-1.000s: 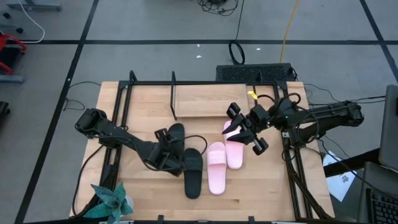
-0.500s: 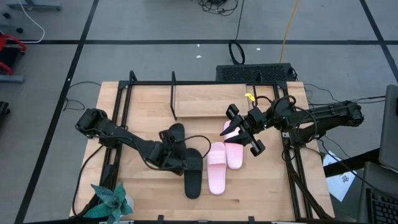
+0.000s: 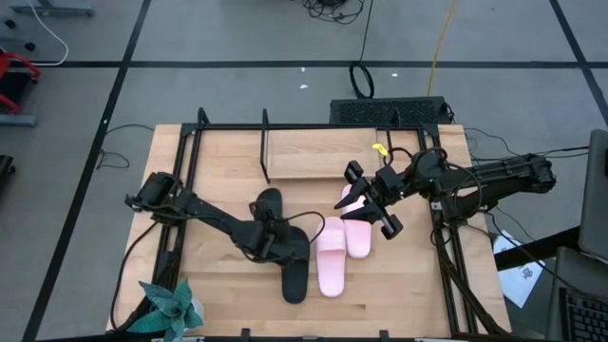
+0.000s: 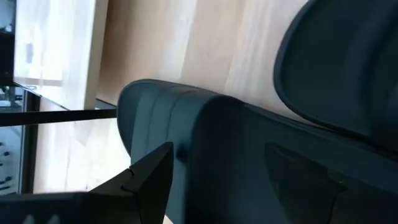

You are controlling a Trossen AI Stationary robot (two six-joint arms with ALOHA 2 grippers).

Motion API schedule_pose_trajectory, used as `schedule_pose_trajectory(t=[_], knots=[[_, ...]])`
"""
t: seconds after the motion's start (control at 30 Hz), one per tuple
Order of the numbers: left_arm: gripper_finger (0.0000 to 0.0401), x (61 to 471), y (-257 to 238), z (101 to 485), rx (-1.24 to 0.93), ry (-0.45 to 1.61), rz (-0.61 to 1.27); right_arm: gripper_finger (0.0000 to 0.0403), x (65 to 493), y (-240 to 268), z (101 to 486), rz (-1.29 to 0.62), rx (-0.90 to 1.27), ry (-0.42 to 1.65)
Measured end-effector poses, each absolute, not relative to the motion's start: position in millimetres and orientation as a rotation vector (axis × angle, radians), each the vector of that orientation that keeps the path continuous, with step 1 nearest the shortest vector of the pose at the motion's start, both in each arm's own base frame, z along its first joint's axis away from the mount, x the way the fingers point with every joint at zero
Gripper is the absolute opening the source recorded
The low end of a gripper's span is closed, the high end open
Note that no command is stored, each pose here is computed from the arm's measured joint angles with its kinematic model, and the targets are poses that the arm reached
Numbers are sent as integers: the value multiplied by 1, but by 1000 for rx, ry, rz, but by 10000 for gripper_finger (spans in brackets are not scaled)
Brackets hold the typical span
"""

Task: Pick and place slides into the shelf
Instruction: Put the top black slide on the shelf

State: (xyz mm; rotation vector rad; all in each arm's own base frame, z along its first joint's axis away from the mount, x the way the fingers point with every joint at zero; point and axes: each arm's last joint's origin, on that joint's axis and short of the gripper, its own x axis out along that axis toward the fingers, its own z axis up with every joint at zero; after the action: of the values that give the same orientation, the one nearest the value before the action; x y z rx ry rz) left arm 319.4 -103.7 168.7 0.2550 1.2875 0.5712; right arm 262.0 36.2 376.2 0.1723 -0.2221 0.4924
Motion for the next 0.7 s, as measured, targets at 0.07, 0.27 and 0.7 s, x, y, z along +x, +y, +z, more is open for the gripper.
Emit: schedule_pose_trajectory(t=[0.07,0.27,0.7], knots=[[250,320,-102,169,261,1277,588,98,262,36,376,492,173,-219],[250,323,-95,169,281,1277,605,98,262,36,376,490,163,-221],[250,324,-97,163,230,1316,577,98,262,36,375,488,156,-218]])
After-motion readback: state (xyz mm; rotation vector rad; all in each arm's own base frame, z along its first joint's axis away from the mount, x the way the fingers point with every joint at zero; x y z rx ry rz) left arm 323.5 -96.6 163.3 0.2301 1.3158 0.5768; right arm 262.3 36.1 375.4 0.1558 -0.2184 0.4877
